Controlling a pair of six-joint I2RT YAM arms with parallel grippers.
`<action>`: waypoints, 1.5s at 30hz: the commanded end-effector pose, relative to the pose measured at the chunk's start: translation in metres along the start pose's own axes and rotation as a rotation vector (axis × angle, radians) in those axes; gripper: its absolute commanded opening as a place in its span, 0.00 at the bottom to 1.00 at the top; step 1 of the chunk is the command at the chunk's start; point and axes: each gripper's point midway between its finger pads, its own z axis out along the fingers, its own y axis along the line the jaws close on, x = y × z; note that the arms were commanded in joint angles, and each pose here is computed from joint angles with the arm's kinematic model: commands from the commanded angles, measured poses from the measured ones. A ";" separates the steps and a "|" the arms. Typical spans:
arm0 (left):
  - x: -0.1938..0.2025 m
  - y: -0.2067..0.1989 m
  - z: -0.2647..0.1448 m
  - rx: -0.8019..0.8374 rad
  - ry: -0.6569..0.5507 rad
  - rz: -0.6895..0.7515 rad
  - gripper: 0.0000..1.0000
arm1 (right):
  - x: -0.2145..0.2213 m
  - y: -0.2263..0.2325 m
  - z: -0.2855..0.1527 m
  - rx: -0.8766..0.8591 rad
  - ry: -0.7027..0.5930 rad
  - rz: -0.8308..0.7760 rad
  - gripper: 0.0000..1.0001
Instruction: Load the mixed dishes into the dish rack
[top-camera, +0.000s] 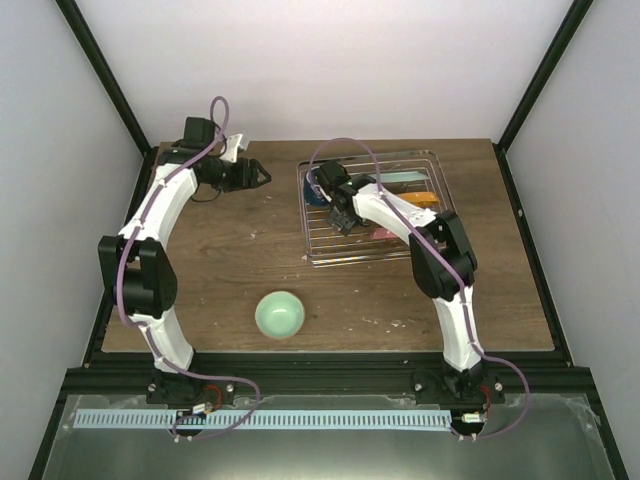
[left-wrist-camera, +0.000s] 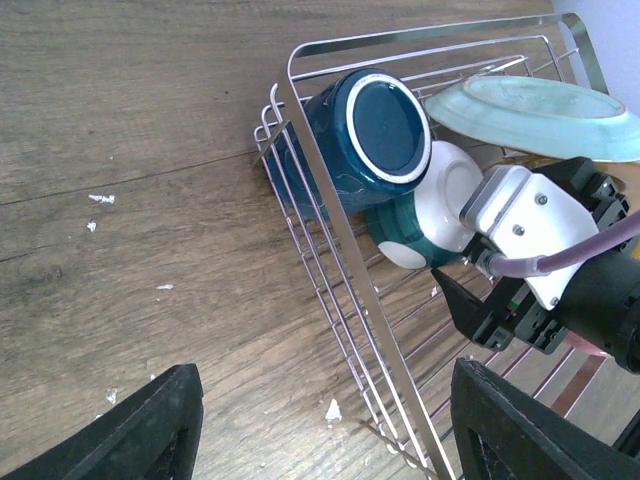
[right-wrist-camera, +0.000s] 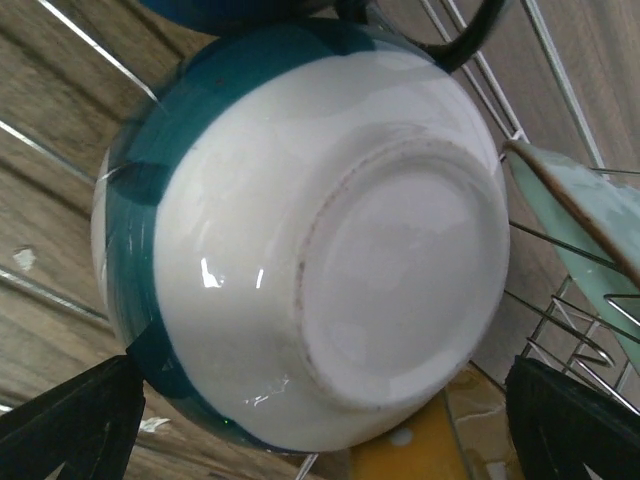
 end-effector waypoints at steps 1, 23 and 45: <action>-0.009 -0.003 -0.002 0.012 -0.013 0.018 0.70 | -0.018 -0.031 -0.003 0.072 -0.048 0.062 1.00; 0.032 -0.001 -0.001 -0.019 0.073 -0.001 0.69 | -0.034 0.000 -0.127 -0.173 -0.364 0.041 1.00; 0.238 -0.020 -0.037 -0.222 0.481 -0.185 0.72 | -0.023 -0.184 -0.150 -0.199 -0.504 0.805 1.00</action>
